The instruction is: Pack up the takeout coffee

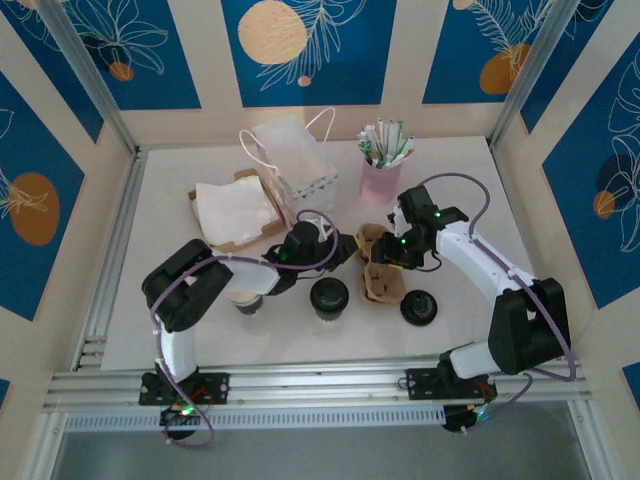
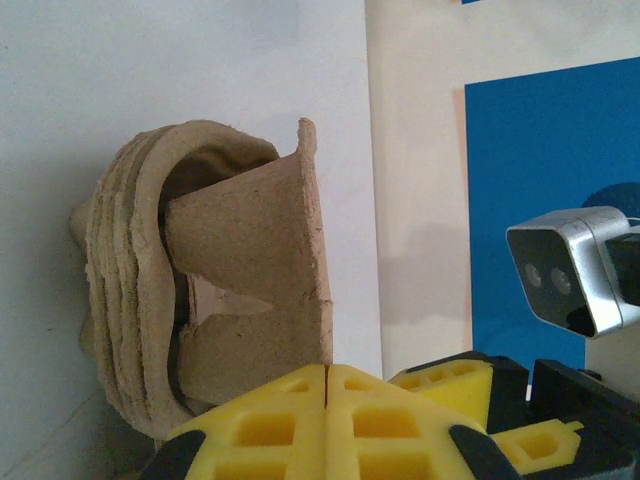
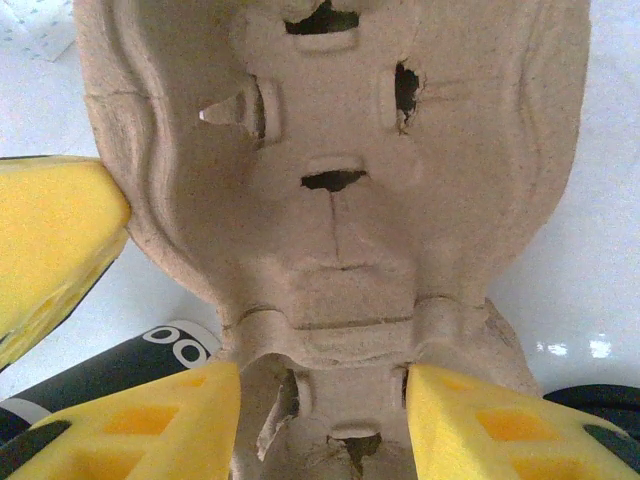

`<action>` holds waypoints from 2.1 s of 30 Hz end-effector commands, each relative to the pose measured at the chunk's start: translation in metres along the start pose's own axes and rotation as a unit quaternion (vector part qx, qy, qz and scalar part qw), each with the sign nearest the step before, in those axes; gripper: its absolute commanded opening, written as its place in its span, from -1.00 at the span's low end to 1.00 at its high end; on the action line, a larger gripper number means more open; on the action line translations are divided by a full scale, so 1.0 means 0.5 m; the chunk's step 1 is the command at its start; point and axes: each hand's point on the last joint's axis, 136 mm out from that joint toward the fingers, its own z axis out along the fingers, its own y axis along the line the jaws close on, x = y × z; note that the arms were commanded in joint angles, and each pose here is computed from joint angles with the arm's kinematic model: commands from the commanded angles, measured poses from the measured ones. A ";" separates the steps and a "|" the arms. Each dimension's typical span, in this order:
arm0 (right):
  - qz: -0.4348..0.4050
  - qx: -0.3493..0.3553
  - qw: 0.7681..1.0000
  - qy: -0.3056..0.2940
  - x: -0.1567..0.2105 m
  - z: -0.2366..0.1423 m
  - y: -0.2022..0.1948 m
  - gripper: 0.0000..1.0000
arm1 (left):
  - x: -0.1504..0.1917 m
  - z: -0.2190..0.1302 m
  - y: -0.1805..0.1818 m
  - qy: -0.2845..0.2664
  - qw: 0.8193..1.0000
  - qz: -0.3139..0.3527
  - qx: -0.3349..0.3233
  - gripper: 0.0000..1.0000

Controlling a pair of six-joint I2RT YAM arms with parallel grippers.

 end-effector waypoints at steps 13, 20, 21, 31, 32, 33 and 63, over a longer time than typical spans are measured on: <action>-0.019 0.005 1.000 0.019 -0.014 0.020 0.001 0.04 | -0.012 -0.010 -0.026 -0.008 1.000 0.004 0.025 -1.00; -0.015 -0.004 1.000 0.022 -0.017 0.024 0.004 0.01 | -0.011 -0.008 -0.025 -0.007 1.000 0.002 0.025 -1.00; -0.015 -0.005 1.000 0.022 -0.018 0.024 0.005 0.01 | -0.012 -0.008 -0.024 -0.007 1.000 0.002 0.025 -1.00; -0.013 -0.006 1.000 0.026 -0.018 0.029 0.004 -0.02 | -0.011 -0.007 -0.026 -0.004 1.000 0.003 0.026 -1.00; -0.014 -0.006 1.000 0.025 -0.019 0.029 0.004 -0.03 | -0.011 -0.007 -0.028 -0.005 1.000 0.004 0.027 -1.00; -0.014 -0.006 1.000 0.026 -0.019 0.029 0.005 -0.06 | -0.011 -0.007 -0.027 -0.005 1.000 0.003 0.026 -1.00; -0.014 0.002 1.000 -0.012 -0.021 -0.030 0.010 -0.24 | -0.013 -0.026 -0.049 -0.012 0.999 0.016 0.028 -0.11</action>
